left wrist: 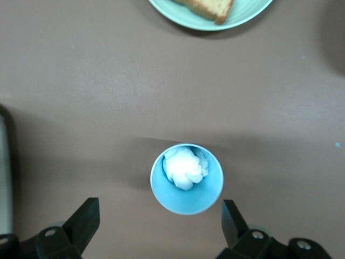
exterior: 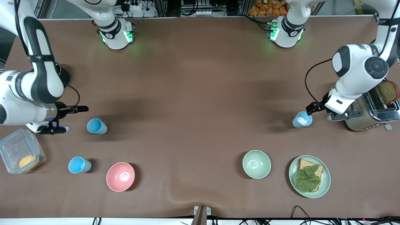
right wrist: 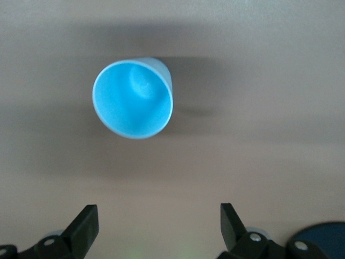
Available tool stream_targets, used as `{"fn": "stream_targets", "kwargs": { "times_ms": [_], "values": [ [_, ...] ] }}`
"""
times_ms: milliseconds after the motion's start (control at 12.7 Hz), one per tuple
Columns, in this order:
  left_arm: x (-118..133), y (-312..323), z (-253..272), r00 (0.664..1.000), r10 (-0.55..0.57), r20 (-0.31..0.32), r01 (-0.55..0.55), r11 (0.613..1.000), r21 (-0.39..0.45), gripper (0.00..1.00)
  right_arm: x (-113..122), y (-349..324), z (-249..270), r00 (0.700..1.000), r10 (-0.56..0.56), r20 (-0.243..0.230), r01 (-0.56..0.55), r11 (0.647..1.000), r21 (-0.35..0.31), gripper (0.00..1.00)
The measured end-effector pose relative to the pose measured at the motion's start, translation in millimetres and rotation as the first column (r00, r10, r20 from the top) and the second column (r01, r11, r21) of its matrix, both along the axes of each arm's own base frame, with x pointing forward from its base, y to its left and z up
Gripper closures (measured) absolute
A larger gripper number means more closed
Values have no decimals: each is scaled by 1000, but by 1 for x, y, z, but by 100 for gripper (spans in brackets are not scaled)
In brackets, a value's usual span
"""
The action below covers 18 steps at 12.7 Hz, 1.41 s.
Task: Stack blue cups with both arms
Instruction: 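Reach and grasp the blue cups with the right and left grippers, then lift the cup with the left gripper while the right gripper lifts its cup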
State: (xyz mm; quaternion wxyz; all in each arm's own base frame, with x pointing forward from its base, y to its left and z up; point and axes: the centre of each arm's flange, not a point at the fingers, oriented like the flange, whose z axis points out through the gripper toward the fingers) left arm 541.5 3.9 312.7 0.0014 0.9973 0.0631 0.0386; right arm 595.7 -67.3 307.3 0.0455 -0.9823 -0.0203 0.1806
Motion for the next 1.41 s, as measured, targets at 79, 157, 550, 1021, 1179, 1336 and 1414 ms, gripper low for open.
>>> {"fn": "stream_targets", "kwargs": {
  "times_ms": [79,157,550,1021,1179,1336,1414],
  "values": [
    [1,5,-14,1000,-8,3,8,1000,-3,0,3,-2,-7,1000,-3,12,3,1000,-2,0],
    [3,13,-28,1000,-20,7,20,1000,-5,0,4,-7,-19,1000,-13,11,13,1000,-2,0],
    [1,24,-65,999,-33,-23,32,999,-15,4,11,-35,-46,996,-55,65,56,998,-9,0],
    [1,4,-78,997,-62,-40,61,998,-29,75,14,-34,-82,985,-162,64,163,987,-4,0],
    [4,-28,-66,997,-68,-23,67,997,-44,97,15,-31,-85,980,-190,58,191,981,-11,0],
    [2,-73,-45,999,-45,-24,43,997,-61,97,15,-29,-84,977,-205,59,206,978,-15,0],
    [-1,-101,-31,999,-21,-29,19,997,-69,97,15,-29,-85,977,-208,57,209,978,-16,0]
  ]
}}
